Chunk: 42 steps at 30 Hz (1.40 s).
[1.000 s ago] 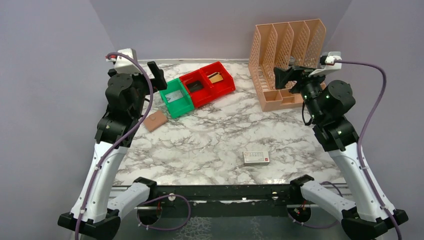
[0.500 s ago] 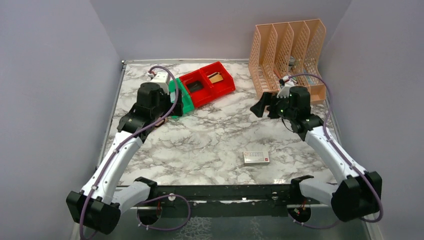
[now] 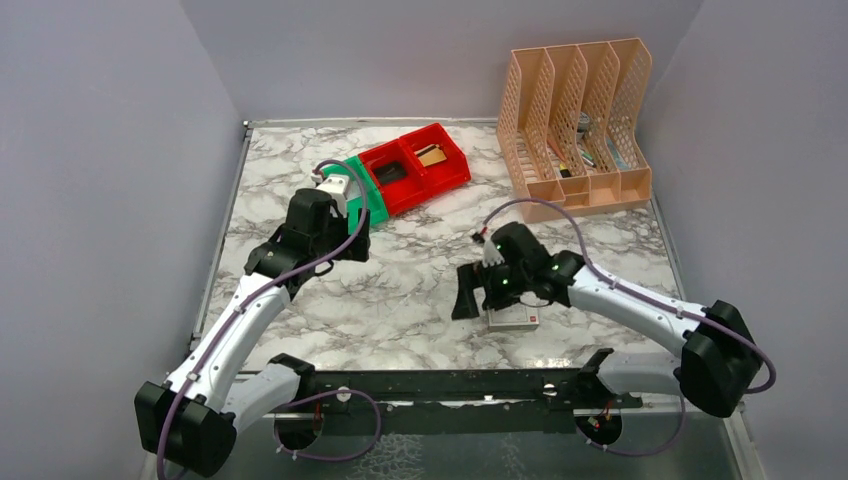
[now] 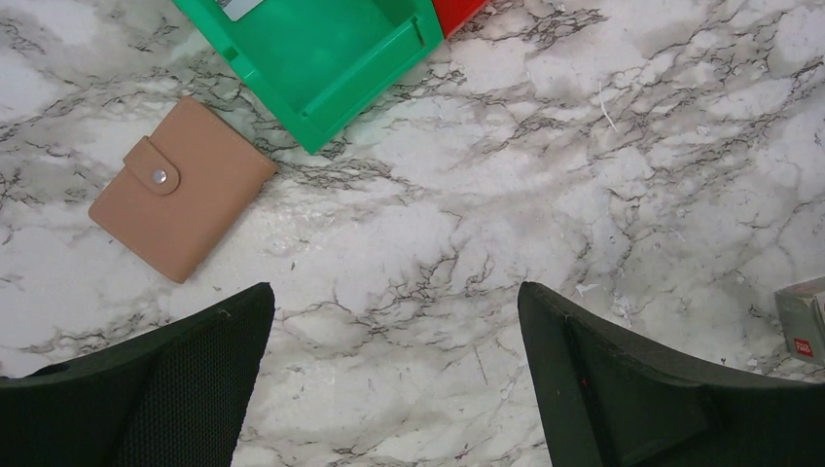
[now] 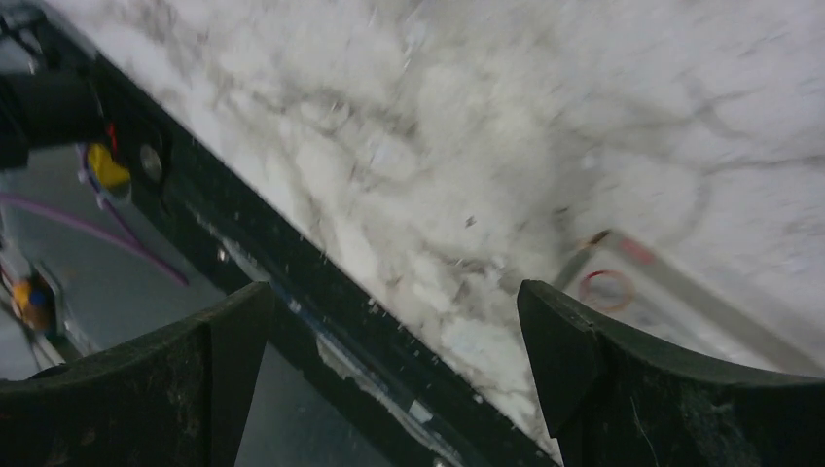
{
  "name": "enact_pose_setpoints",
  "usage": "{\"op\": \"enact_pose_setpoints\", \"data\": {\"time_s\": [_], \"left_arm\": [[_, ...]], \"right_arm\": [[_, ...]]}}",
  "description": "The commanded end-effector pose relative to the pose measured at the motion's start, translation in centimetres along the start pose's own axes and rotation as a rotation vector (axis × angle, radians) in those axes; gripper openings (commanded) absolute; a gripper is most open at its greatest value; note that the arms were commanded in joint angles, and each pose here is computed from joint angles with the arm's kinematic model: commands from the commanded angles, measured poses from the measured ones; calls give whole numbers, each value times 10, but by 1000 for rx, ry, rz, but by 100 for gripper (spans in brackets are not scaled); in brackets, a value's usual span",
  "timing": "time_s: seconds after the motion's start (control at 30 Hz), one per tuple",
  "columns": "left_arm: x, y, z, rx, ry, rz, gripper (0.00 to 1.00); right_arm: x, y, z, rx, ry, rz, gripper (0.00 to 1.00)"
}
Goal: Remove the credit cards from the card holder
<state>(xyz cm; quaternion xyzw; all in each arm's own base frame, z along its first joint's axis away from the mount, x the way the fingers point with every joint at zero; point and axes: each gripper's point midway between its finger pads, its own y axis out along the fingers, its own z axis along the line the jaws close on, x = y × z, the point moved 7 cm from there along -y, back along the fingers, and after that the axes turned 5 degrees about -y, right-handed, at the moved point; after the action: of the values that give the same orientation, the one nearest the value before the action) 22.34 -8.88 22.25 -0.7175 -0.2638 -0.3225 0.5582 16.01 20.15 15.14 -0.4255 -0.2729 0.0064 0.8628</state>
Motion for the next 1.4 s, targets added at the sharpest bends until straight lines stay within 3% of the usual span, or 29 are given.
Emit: {"op": "enact_pose_setpoints", "data": {"time_s": [0.0, 0.07, 0.17, 0.33, 0.47, 0.63, 0.7, 0.87, 0.97, 1.17, 1.37], "left_arm": [[1, -3, 0, -1, 6, -29, 99], [1, -2, -1, -2, 3, -26, 99], [0, -2, -1, -3, -2, -24, 99], [0, -2, -2, -2, -15, -17, 99], [2, -2, -3, -3, -12, -7, 99], [4, 1, -4, 0, -19, 5, 99], [4, 2, -5, -10, -18, 12, 99], [3, 1, -3, 6, -19, 11, 99], [3, 1, -3, 11, -25, 12, 99], [2, -1, -5, -1, -47, 17, 99], [1, -7, -3, 17, -63, 15, 99]], "right_arm": [[-36, 3, 42, -7, -74, 155, 98], [-54, 12, 54, -44, -102, 219, 98], [-65, 23, 43, -242, -40, 238, 98], [-57, 14, -17, -675, 134, 158, 99], [-40, -17, -74, -799, 343, 30, 99], [-8, -40, -109, -782, 495, -127, 99], [8, -43, -98, -693, 437, -153, 100], [31, -46, -54, -288, 216, -256, 96], [43, -38, -27, -193, 123, -264, 93], [52, 21, 7, -186, -45, -85, 93], [39, 55, -38, -497, 13, 27, 93]]}}
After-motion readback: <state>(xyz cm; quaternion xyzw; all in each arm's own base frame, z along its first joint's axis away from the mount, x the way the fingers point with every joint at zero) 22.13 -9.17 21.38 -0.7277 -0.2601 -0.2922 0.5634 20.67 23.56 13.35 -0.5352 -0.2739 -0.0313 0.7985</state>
